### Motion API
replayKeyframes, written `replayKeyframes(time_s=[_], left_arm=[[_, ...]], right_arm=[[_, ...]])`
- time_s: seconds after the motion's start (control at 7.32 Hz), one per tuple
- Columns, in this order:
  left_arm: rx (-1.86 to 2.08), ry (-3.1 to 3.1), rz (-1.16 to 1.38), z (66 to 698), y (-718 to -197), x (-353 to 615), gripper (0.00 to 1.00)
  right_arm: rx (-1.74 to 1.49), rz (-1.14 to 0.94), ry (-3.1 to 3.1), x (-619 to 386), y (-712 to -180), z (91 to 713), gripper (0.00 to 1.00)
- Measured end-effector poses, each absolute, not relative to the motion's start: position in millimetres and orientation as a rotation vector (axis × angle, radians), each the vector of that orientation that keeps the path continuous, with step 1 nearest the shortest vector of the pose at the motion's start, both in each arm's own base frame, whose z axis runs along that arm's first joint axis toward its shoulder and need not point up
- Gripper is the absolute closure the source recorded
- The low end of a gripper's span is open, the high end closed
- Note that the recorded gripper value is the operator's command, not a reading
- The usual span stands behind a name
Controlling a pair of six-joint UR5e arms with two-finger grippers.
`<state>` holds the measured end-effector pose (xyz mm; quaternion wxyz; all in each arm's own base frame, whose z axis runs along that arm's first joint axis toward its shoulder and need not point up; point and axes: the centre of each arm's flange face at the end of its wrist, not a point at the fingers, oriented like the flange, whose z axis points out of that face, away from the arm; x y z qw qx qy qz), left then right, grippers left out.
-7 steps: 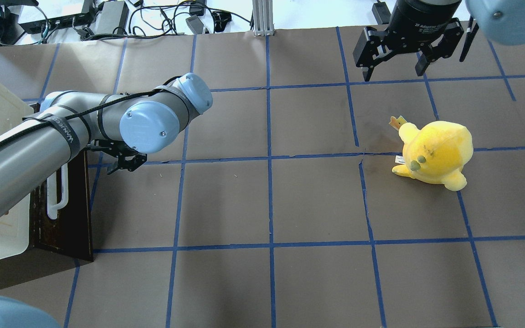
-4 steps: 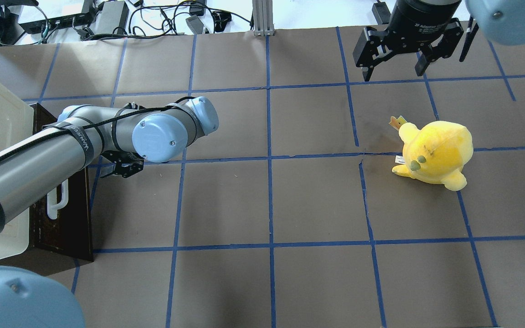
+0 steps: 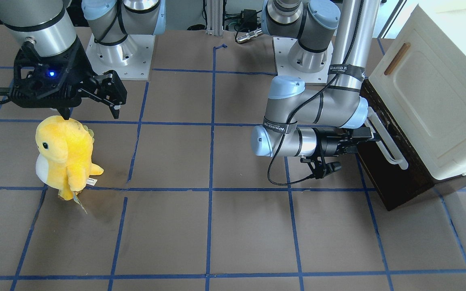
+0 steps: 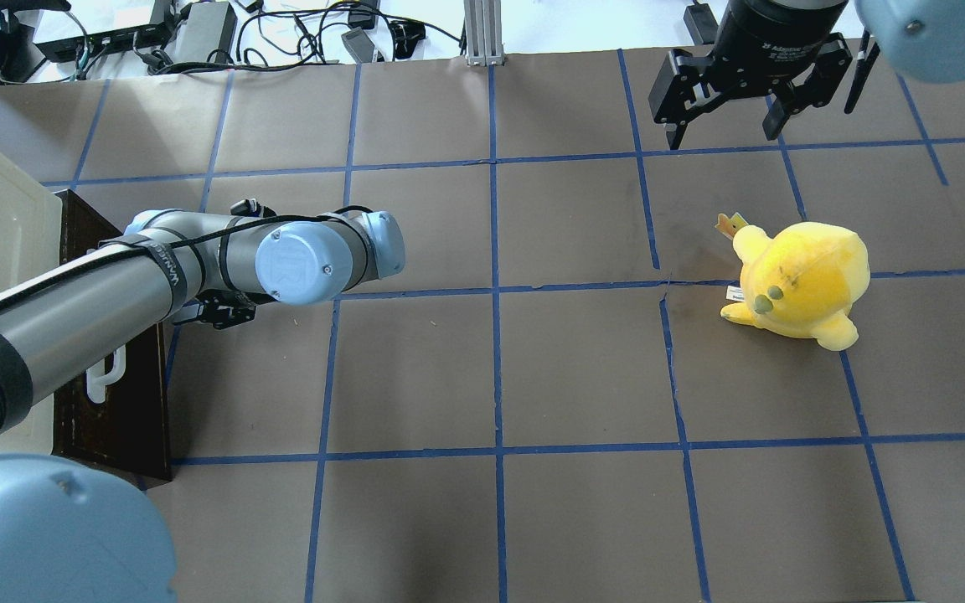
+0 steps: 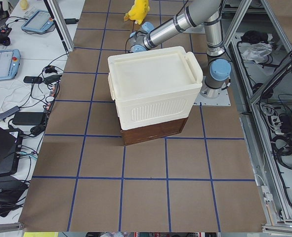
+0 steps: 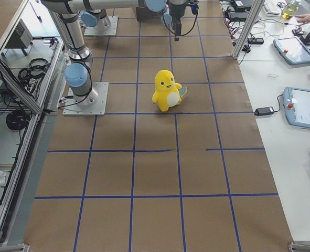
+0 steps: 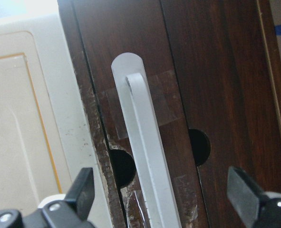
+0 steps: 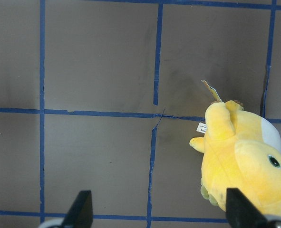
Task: Pull drawer sideways
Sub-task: 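Lower the left gripper around the white handle and close it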
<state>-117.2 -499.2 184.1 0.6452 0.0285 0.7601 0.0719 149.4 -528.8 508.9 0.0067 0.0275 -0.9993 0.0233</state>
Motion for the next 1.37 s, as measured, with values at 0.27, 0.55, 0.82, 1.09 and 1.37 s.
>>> replayKeyframes(time_s=[0.27,0.55,0.82,1.09,1.37], left_arm=[[0.072,1.711,0.151,181,-503,-112,0.02],[0.075,1.7,0.162,180,-506,-102,0.02],[0.098,1.683,0.191,180,-507,-92,0.02],[0.113,1.673,0.227,178,-505,-84,0.03],[0.113,1.675,0.246,177,-504,-81,0.27]], right_arm=[[0.086,0.073,-3.126,149,-529,509,0.0],[0.086,0.073,-3.126,149,-529,509,0.0],[0.086,0.073,-3.126,149,-529,509,0.0],[0.086,0.073,-3.126,149,-529,509,0.0],[0.087,0.073,-3.126,149,-529,509,0.0]])
